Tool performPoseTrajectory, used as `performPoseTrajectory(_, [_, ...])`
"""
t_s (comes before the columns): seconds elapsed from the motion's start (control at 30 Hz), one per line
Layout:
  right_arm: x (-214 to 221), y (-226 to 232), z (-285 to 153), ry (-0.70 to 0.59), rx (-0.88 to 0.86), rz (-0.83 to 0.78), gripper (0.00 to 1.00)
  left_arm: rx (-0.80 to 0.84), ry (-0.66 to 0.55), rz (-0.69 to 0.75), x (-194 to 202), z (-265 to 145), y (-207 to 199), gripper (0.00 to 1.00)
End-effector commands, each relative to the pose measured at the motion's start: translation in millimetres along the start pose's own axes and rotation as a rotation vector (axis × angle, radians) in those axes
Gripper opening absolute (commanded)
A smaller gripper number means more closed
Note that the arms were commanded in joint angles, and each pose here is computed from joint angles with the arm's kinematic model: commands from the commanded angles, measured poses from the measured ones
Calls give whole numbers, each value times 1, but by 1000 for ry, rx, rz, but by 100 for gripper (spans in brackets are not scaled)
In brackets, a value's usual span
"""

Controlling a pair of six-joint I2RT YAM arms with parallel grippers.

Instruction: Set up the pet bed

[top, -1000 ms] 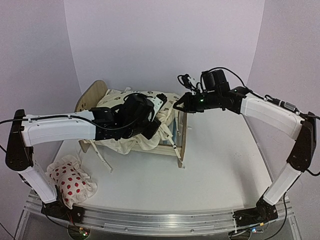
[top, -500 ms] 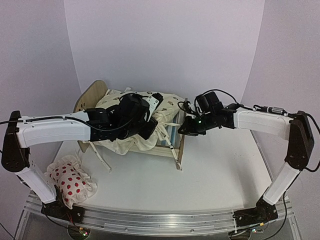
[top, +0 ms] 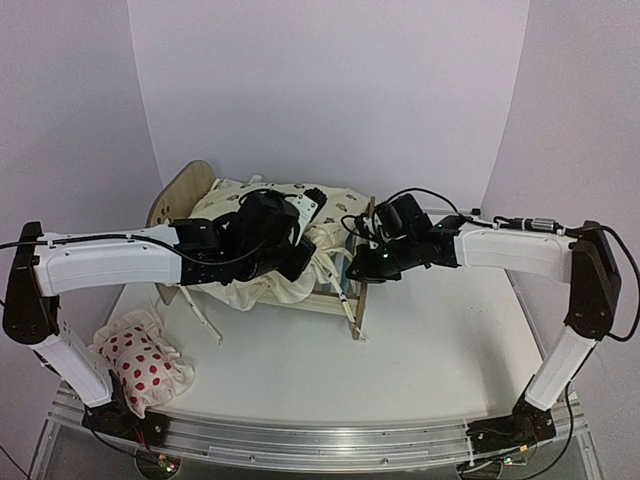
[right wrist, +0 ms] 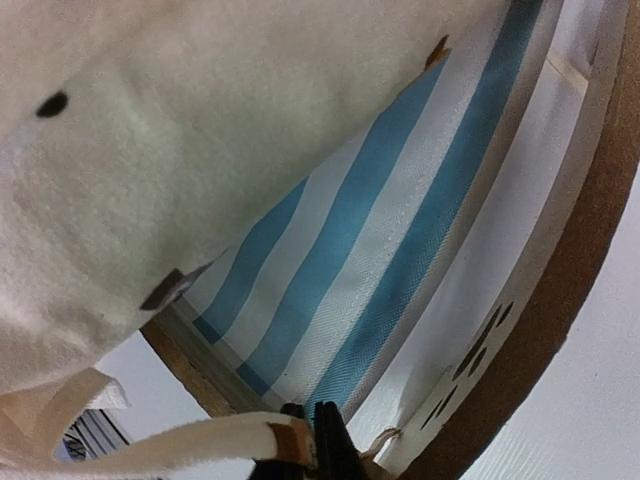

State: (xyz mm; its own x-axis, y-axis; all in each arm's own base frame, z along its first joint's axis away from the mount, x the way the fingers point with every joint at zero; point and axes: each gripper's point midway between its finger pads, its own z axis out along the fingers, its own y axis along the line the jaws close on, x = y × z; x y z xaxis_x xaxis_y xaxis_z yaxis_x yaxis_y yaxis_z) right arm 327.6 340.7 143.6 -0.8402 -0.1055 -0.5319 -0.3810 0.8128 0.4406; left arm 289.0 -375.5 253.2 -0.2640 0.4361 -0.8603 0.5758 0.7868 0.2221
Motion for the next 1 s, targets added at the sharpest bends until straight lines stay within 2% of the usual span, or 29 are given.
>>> performPoseTrajectory(0.0, [37, -17, 4, 133, 127, 10, 16, -15, -59, -50, -17, -11, 9, 0])
performPoseTrajectory(0.1, [47, -17, -2, 175, 155, 4, 30, -14, -56, -48, -15, -10, 9, 0])
performPoseTrajectory(0.47, [53, -9, -47, 185, 155, -39, 58, 7, -22, -18, -6, 6, -4, 0])
performPoseTrajectory(0.77, [64, -16, -65, 187, 170, -59, 71, 6, -2, 3, -3, 21, -12, 0])
performPoseTrajectory(0.97, [59, -15, -67, 151, 161, -67, 71, -28, 4, 8, -5, 28, -10, 0])
